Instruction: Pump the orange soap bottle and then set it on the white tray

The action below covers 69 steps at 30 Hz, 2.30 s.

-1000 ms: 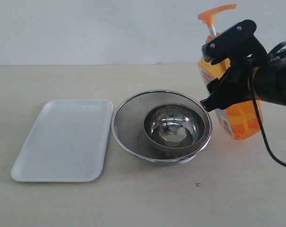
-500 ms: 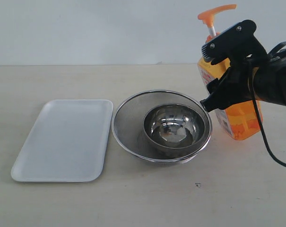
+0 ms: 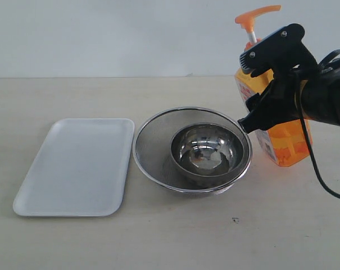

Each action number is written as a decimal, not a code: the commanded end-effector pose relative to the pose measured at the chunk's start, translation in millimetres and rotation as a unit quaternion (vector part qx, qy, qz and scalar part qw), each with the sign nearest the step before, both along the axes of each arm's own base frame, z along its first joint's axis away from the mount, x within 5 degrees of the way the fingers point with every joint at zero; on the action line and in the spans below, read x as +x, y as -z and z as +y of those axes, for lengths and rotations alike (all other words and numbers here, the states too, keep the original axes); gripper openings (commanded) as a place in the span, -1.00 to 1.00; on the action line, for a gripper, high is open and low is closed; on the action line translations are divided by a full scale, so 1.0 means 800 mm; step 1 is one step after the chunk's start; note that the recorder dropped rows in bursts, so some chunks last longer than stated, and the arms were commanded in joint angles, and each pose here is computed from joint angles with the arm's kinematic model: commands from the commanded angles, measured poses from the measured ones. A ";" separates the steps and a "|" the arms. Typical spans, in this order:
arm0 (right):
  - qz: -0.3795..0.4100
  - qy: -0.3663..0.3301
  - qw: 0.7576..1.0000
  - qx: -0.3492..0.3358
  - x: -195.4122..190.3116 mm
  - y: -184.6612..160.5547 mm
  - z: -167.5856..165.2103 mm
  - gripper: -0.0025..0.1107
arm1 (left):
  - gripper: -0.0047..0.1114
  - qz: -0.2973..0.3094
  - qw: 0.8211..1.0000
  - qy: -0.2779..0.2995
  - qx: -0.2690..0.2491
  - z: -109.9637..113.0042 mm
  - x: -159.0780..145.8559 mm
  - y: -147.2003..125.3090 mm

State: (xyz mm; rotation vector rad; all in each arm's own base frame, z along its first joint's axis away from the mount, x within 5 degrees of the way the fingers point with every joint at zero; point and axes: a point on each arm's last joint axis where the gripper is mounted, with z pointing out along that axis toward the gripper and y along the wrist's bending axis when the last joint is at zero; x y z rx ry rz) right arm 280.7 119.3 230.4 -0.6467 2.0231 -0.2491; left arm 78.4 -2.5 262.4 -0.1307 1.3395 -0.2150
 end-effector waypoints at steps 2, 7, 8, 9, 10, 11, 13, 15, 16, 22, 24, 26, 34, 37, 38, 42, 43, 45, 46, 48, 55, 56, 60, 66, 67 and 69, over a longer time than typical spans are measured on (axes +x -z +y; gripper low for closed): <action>-0.028 0.005 0.999 -0.016 0.004 -0.014 -0.004 -0.96 | -0.84 -0.016 0.998 0.026 0.047 -0.008 -0.001 -0.011; -0.028 0.005 0.999 -0.016 0.004 -0.014 -0.004 -0.96 | -0.84 -0.014 0.997 0.053 0.062 -0.015 0.004 -0.026; -0.028 0.005 0.999 -0.016 0.004 -0.014 -0.004 -0.96 | -0.84 -0.007 0.996 0.056 0.062 -0.016 0.007 -0.026; -0.028 0.005 0.999 -0.016 0.004 -0.014 -0.004 -0.96 | -0.84 -0.001 0.996 0.061 0.065 -0.017 0.011 -0.026; -0.028 0.005 0.999 -0.016 0.004 -0.014 -0.004 -0.96 | -0.84 0.000 0.995 0.066 0.072 -0.018 0.014 -0.027; -0.028 0.005 0.999 -0.016 0.004 -0.014 -0.004 -0.96 | -0.84 0.001 0.994 0.074 0.078 -0.020 0.018 -0.028; -0.028 0.005 0.999 -0.016 0.004 -0.014 -0.004 -0.96 | -0.84 0.005 0.994 0.087 0.074 -0.023 0.025 -0.028; -0.028 0.005 0.999 -0.016 0.004 -0.014 -0.004 -0.96 | -0.84 0.012 0.993 0.094 0.074 -0.025 0.031 -0.029; -0.028 0.005 0.999 -0.016 0.004 -0.014 -0.004 -0.96 | -0.84 0.012 0.992 0.099 0.076 -0.026 0.034 -0.031; -0.028 0.005 0.999 -0.016 0.004 -0.014 -0.004 -0.96 | -0.84 0.041 0.988 0.124 0.085 -0.032 0.058 -0.035; -0.028 0.005 0.999 -0.016 0.004 -0.014 -0.004 -0.96 | -0.84 0.032 0.984 0.144 0.098 -0.036 0.065 -0.040; -0.028 0.005 0.999 -0.016 0.004 -0.014 -0.004 -0.96 | -0.84 0.026 0.983 0.155 0.097 -0.039 0.072 -0.045; -0.028 0.005 0.999 -0.016 0.004 -0.014 -0.004 -0.96 | -0.84 0.032 0.977 0.176 0.113 -0.044 0.096 -0.065; -0.028 0.005 0.999 -0.016 0.004 -0.014 -0.004 -0.96 | -0.84 0.039 0.973 0.188 0.126 -0.047 0.105 -0.072; -0.028 0.005 0.999 -0.016 0.004 -0.014 -0.004 -0.96 | -0.84 0.040 0.972 0.190 0.129 -0.048 0.108 -0.075; -0.028 0.005 0.999 -0.016 0.004 -0.014 -0.004 -0.96 | -0.84 0.038 0.971 0.192 0.134 -0.048 0.116 -0.083; -0.028 0.005 0.999 -0.016 0.004 -0.014 -0.004 -0.96 | -0.84 0.034 0.971 0.192 0.136 -0.049 0.116 -0.086; -0.028 0.005 0.999 -0.016 0.004 -0.014 -0.004 -0.96 | -0.84 0.029 0.972 0.191 0.137 -0.049 0.117 -0.091; -0.028 0.005 0.999 -0.016 0.004 -0.014 -0.004 -0.96 | -0.84 0.026 0.971 0.191 0.139 -0.049 0.118 -0.093; -0.028 0.005 0.999 -0.016 0.004 -0.014 -0.004 -0.96 | -0.84 0.021 0.971 0.190 0.142 -0.049 0.118 -0.098; -0.028 0.004 0.999 -0.017 0.004 -0.014 -0.004 -0.96 | -0.84 0.023 0.969 0.198 0.146 -0.050 0.125 -0.111; -0.028 0.004 0.999 -0.017 0.004 -0.014 -0.004 -0.96 | -0.84 0.028 0.968 0.203 0.146 -0.052 0.128 -0.112; -0.028 0.005 0.999 -0.016 0.004 -0.014 -0.004 -0.96 | -0.84 0.046 0.959 0.234 0.152 -0.058 0.144 -0.113; -0.027 0.004 1.000 -0.015 0.004 -0.014 -0.004 -0.96 | -0.84 0.054 0.949 0.271 0.152 -0.065 0.166 -0.115; -0.025 -0.001 1.000 -0.014 0.003 -0.013 -0.003 -0.96 | -0.84 0.055 0.947 0.278 0.153 -0.066 0.170 -0.116; -0.024 -0.003 1.000 -0.012 0.003 -0.013 -0.002 -0.96 | -0.84 0.058 0.942 0.293 0.155 -0.069 0.177 -0.118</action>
